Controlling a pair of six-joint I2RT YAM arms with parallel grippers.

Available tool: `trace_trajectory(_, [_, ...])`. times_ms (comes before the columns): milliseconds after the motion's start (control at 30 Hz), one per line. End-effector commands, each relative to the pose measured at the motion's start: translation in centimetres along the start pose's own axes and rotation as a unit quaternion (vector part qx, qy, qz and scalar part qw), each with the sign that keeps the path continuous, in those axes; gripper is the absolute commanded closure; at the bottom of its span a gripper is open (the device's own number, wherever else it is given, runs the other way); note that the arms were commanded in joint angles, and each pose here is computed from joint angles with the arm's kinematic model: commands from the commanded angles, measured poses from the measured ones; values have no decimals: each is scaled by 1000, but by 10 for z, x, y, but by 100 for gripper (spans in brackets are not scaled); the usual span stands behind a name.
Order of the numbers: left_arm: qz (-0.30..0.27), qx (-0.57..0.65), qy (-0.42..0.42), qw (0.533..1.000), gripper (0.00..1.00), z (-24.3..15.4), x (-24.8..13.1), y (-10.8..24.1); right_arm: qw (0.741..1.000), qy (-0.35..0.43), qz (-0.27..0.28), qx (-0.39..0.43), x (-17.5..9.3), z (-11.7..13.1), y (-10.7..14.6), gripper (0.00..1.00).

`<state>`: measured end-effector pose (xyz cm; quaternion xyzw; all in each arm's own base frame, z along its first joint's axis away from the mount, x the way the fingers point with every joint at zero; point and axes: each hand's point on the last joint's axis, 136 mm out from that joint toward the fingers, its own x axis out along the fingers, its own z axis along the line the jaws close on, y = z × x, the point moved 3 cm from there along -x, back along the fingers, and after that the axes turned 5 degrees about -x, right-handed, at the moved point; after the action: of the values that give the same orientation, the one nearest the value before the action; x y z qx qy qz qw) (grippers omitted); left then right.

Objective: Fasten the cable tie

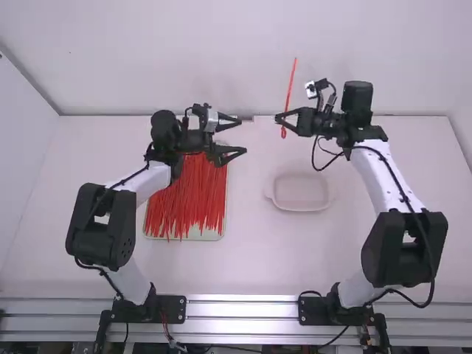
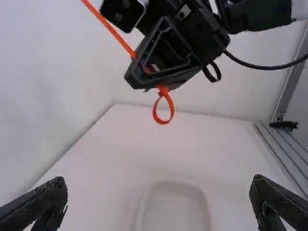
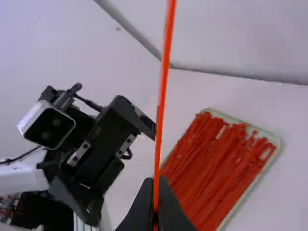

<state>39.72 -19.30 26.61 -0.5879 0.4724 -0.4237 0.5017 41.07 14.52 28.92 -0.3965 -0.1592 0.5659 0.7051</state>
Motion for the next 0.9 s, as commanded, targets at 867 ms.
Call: trace_trajectory(867, [109,-140,-182,967,0,52,-39,78,917,345,158,123,-38,-100,131,100])
